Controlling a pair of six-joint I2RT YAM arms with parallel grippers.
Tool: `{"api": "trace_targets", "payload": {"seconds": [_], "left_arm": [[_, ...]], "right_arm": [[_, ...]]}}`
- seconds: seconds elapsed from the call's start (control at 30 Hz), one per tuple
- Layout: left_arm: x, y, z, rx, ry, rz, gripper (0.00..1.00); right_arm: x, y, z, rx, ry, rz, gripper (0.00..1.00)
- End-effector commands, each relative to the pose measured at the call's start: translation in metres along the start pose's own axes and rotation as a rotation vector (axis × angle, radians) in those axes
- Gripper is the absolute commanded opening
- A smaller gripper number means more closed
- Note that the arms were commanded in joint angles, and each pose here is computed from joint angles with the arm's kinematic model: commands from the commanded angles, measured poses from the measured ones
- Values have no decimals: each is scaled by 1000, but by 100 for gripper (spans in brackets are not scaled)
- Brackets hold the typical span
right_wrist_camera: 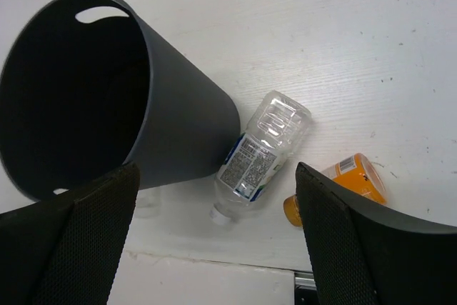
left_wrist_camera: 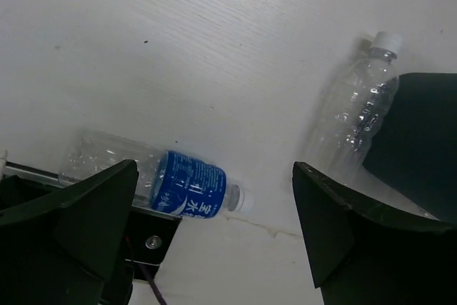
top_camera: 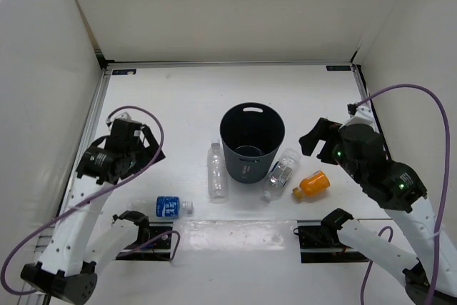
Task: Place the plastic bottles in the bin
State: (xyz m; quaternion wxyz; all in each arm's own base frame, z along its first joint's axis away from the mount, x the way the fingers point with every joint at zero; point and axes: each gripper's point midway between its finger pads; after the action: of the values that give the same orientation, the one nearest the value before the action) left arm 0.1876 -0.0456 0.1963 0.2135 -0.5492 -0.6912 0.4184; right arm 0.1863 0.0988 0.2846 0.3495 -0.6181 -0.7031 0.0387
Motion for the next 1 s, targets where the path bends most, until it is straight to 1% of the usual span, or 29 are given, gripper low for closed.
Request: {"api": "trace_targets", "payload": {"seconds": [0.0,0.07,0.1,0.17,0.2,0.23,0.27,0.3,0.33,0.4,0.43,0.5,0.53,0.57,0.6,0.67,0.7,0.77,0.8,0.9,0.93,0.97], "left_arm": [[9,-14,0,-82,-141,6,100],[22,-24,3,-115,-128,-7,100],[27,-35,-1,-156,-128,-6,100],[39,-44,4,-185,-184,-23,100],[41,-48,8,-204,-218,-1,100],[37,-45,10,-207,-286,25,100],[28,-53,16,-217,-321,129,100],[27,-44,26,-187,-347,131,100],[24,-37,34,-160,-433,140,100],[22,-31,51,-124,-490,186,92],[26,-19,68,-57,-575,134,91],[29,-13,83,0,-593,110,91],[34,-3,94,39,-637,62,91],[40,1,102,63,-648,15,91],[46,3,107,78,-673,-34,89],[47,9,111,93,-684,-59,87],[44,11,114,120,-700,-70,87],[46,18,123,157,-717,-106,83],[44,22,132,206,-756,-134,81],[41,33,146,283,-776,-174,72],[39,34,151,319,-771,-196,67],[42,36,157,349,-767,-242,67]], "right_arm": [[-15,8,3,19,30,95,90],[-17,9,8,54,24,102,90],[-25,10,7,56,35,135,90],[-30,10,8,68,24,144,90],[-29,9,10,84,36,124,90],[-29,9,11,89,32,117,90],[-28,9,12,98,44,98,90],[-28,5,12,90,40,83,90],[-27,6,14,90,42,70,90],[-27,2,13,72,49,52,90],[-25,1,13,61,53,26,90],[-23,-4,17,59,50,-7,90],[-22,-6,17,49,51,-16,90],[-23,-7,17,50,52,-16,90],[-21,-9,17,50,52,-28,90],[-20,-11,16,47,49,-35,90],[-19,-11,18,55,51,-43,90],[-19,-10,18,57,45,-46,90],[-19,-10,18,61,44,-44,90],[-19,-10,20,69,45,-47,90],[-19,-10,21,77,48,-52,90],[-19,-11,21,74,48,-51,90]]}}
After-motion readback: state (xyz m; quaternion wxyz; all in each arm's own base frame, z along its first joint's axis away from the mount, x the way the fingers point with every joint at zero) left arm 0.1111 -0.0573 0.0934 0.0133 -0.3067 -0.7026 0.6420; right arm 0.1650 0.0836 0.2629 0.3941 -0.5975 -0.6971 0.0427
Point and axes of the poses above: each gripper's point midway between its finger pads, its own y axis out along the fingers, its own x axis along the line the jaws close on, z = x × y, and after that the axes turned 5 degrees about y, right-handed
